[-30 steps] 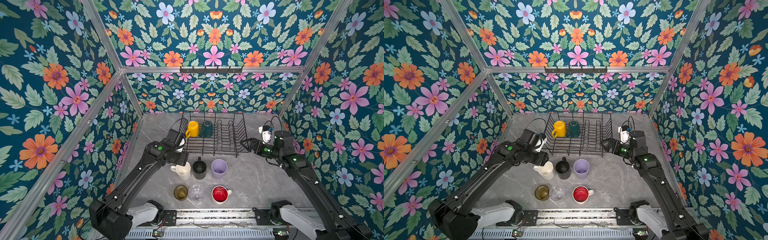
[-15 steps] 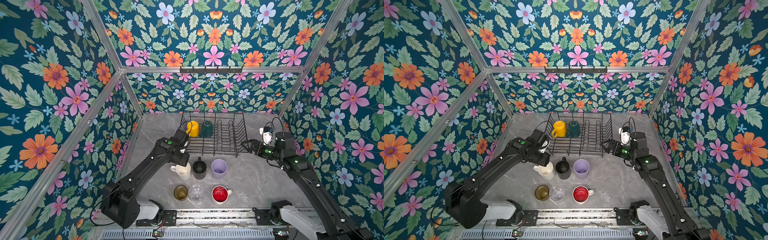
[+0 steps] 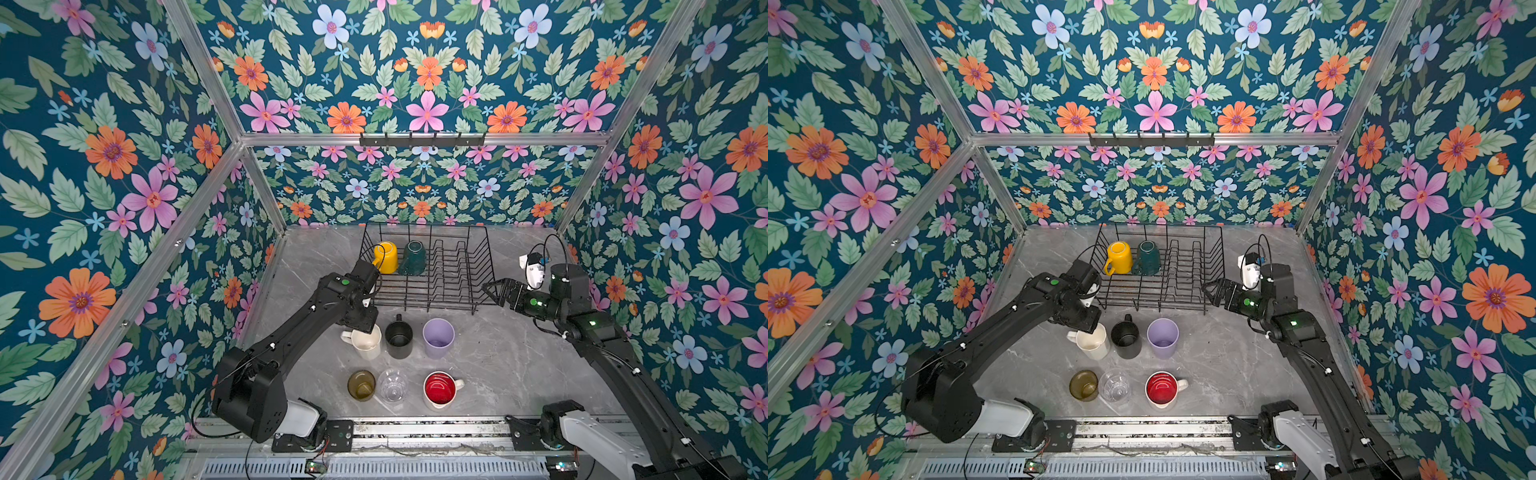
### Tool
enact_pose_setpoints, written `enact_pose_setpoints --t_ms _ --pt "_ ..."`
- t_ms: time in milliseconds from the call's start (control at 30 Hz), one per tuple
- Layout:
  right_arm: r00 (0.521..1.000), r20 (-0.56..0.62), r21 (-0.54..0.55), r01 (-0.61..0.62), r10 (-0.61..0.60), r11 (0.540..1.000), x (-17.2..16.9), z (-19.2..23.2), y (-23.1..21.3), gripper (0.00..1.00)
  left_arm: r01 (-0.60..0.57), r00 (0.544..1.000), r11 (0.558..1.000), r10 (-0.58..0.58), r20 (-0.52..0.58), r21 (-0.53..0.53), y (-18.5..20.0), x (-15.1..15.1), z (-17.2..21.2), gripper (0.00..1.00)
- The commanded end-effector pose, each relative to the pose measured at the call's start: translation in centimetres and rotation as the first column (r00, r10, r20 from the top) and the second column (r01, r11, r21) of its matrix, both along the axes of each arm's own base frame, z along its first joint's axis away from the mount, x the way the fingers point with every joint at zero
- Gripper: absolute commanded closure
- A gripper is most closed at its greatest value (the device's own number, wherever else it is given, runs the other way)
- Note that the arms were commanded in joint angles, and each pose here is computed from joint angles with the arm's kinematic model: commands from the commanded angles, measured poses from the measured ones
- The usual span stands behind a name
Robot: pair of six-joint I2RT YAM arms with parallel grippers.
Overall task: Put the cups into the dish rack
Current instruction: 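Move the left gripper down to the cream mug on the table, then grasp the cream mug with the left gripper and lift it over the rack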
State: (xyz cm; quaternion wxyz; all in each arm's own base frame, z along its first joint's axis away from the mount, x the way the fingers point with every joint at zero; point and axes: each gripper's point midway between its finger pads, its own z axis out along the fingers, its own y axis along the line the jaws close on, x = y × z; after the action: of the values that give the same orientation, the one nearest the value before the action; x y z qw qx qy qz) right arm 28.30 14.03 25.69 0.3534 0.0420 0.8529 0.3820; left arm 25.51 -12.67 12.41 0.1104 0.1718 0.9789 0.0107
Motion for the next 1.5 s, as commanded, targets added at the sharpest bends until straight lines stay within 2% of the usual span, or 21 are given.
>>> enact_pose_setpoints --t_ms 0,233,467,733,1000,1333,1467 --pt "1.0 0.025 -0.016 0.001 -0.001 1.0 0.1 0.4 -0.1 0.03 -0.012 1.0 1.0 0.013 -0.016 0.013 0.2 -0.1 -0.5 0.38" --pt "1.0 0.027 -0.021 0.004 -0.004 1.0 0.0 0.5 -0.2 0.03 -0.017 0.999 1.0 0.019 -0.045 0.025 0.3 -0.1 -1.4 0.42" --pt "1.0 0.026 -0.024 0.01 -0.01 1.0 -0.1 0.5 -0.4 0.03 -0.014 0.997 0.999 0.017 -0.072 0.034 0.2 -0.2 -2.3 0.51" --pt "1.0 0.028 -0.029 0.015 -0.014 0.999 -0.1 0.7 -0.5 0.03 -0.022 0.994 0.998 0.028 -0.108 0.059 0.4 -0.4 -3.4 0.69" --pt "1.0 0.026 -0.028 0.014 -0.013 0.999 0.0 0.6 -0.4 0.03 -0.026 0.993 0.998 0.032 -0.115 0.058 0.4 -0.5 -3.4 1.0" --pt "1.0 0.026 -0.023 0.01 -0.01 1.0 0.1 0.6 -0.3 0.03 -0.029 0.994 0.998 0.034 -0.106 0.048 0.3 -0.5 -2.3 1.0" --pt "1.0 0.028 -0.019 0.004 -0.004 1.0 0.1 0.7 -0.2 0.03 -0.037 0.999 0.998 0.038 -0.029 0.05 0.9 0.1 -0.4 1.0"
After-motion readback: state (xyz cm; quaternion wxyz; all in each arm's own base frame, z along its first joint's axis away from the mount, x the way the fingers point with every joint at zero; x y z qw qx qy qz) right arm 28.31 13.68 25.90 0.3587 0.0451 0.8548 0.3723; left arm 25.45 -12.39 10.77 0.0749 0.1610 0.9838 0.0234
